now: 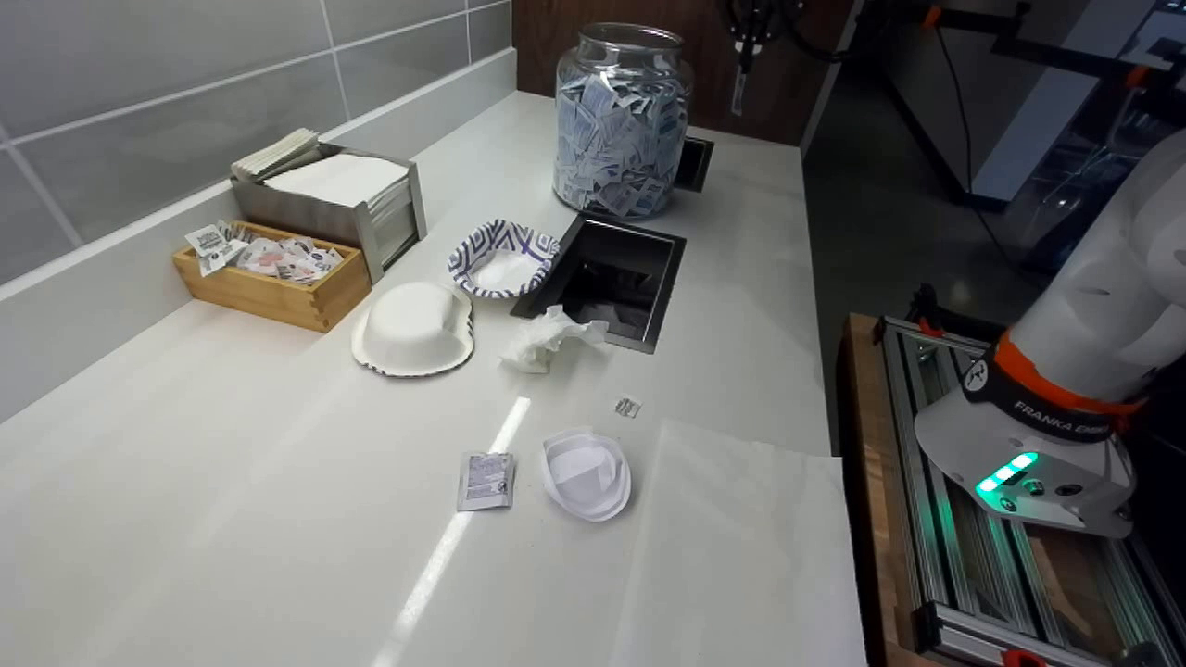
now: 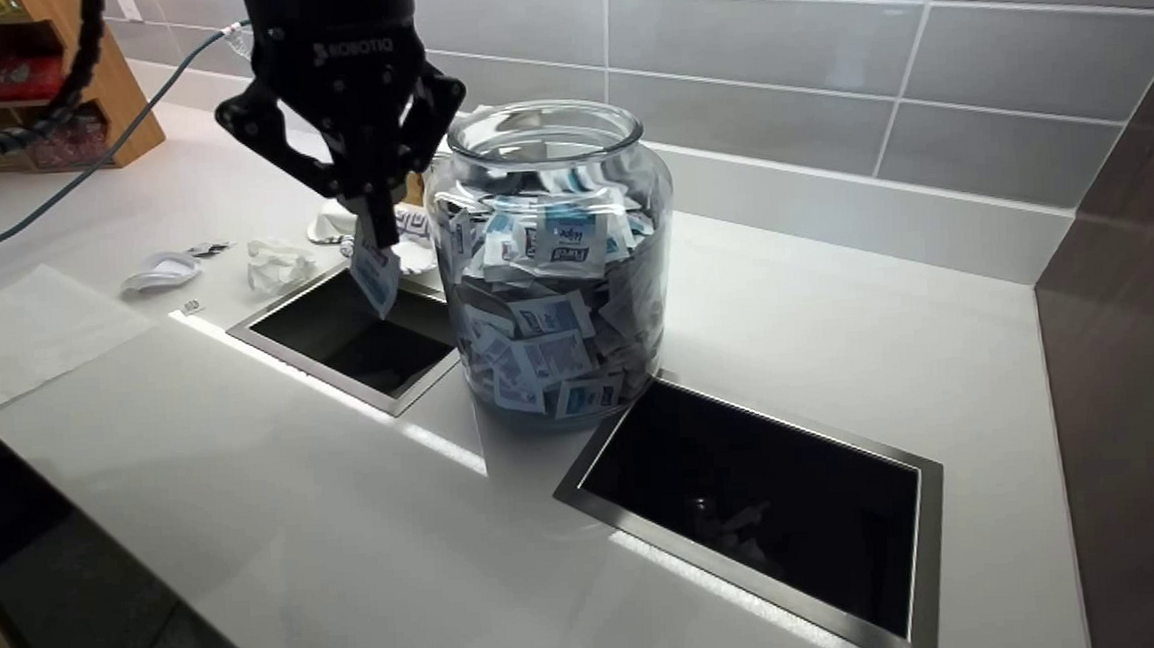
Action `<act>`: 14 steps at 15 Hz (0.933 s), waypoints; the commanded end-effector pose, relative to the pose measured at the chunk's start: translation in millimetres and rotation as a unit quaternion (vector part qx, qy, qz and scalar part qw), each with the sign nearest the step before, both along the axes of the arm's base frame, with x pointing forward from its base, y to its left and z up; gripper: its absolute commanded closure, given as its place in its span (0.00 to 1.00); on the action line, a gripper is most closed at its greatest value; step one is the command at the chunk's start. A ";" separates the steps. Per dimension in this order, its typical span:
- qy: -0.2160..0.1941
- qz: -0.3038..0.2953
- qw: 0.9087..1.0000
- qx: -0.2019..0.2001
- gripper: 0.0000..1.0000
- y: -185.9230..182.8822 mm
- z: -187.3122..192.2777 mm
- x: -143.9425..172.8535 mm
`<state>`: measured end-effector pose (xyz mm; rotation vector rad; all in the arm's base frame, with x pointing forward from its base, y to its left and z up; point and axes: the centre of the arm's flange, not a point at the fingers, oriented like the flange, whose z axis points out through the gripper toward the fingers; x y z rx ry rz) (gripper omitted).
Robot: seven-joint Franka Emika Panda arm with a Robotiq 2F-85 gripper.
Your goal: Pick up one white sachet from the jar and put it on the counter
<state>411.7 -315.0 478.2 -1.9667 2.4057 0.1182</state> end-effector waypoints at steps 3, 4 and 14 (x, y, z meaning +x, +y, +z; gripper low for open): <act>0.030 -0.051 0.998 0.026 1.00 -10.1 -48.2 -15.5; 0.034 -0.052 0.998 0.028 1.00 -10.0 -55.5 -18.3; 0.005 -0.006 1.000 -0.007 1.00 -12.5 -115.1 -26.0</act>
